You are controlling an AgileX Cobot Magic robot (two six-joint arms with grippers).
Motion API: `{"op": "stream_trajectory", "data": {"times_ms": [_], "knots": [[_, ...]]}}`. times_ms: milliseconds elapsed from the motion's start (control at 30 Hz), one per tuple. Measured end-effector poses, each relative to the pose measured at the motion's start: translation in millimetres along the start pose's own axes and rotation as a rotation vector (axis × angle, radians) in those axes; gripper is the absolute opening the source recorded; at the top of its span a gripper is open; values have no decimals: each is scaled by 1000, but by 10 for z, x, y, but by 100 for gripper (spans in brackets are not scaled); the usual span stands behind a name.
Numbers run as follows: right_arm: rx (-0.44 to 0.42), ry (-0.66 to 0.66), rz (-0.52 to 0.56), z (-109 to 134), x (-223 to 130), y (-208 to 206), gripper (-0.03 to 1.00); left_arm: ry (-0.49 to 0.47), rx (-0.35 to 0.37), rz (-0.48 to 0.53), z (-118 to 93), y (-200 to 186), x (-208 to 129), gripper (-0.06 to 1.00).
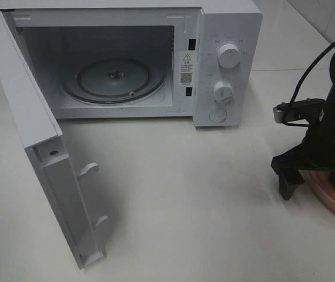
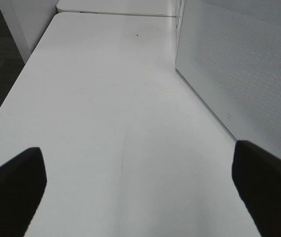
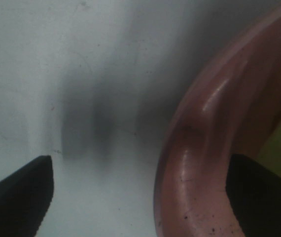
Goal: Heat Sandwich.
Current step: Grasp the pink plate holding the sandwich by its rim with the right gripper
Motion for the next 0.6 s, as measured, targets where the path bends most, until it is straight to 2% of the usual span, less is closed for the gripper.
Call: {"op": "stream_trajectory", "data": {"times_ms": [433, 533, 567, 600], "knots": [[-3, 1, 27, -9, -2, 122, 84, 0, 0, 0, 0, 0, 0, 96], [-15, -8, 30, -28, -6, 121, 73, 0, 0, 0, 0, 0, 0, 96], [-15, -8, 30, -28, -6, 121, 73, 0, 0, 0, 0, 0, 0, 96], [-26, 3, 32, -44, -10, 121, 65, 0, 0, 0, 0, 0, 0, 96]]}}
Point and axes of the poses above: a point on each arm's last joint axis where the gripper is mounted, y pointing out along that axis toward the gripper, z along the wrist's bending axis when the last joint is at zero, x = y × z, the point moved 6 cm from there along y, pointing out along that axis toward the gripper, and after that the axes turned 15 degrees about -y, right-handed, at the moved point
